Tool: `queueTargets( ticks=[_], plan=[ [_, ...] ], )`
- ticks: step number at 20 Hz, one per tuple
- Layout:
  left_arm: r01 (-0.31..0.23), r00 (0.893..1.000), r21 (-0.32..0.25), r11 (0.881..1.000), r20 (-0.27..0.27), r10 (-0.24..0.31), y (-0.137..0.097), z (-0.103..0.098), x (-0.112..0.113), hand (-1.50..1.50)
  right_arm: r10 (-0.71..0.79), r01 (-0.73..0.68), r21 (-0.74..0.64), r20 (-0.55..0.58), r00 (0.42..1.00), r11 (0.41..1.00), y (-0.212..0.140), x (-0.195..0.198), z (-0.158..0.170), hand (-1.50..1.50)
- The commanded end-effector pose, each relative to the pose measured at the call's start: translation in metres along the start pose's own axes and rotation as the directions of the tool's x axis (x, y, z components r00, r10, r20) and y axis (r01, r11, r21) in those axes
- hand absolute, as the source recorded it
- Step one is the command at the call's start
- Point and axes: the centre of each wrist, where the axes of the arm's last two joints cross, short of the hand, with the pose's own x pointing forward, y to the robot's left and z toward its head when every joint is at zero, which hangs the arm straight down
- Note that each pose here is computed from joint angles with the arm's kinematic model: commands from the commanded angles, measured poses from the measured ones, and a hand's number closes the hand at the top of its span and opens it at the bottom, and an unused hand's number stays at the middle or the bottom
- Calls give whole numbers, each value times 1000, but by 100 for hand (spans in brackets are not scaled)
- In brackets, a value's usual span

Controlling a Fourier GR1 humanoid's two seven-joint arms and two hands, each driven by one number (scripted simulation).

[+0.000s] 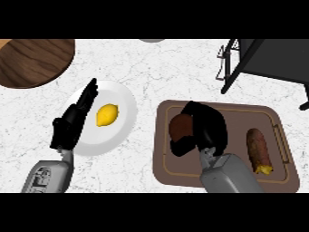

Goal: Pick the cupcake from the tray and place it in the tiered shelf

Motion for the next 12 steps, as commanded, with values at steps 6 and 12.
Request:
queueTargets(
  ticks=[6, 12],
  plan=[
    [3, 1000, 15, 1000, 0, -3, 8, 18, -5, 0, -304, 336, -238, 164, 939, 911, -34, 65, 40, 150],
    [-15, 1000, 14, 1000, -3, 15, 18, 11, -2, 0, -307, 350, -369, 170, 936, 861, -75, 86, 59, 150]
  ],
)
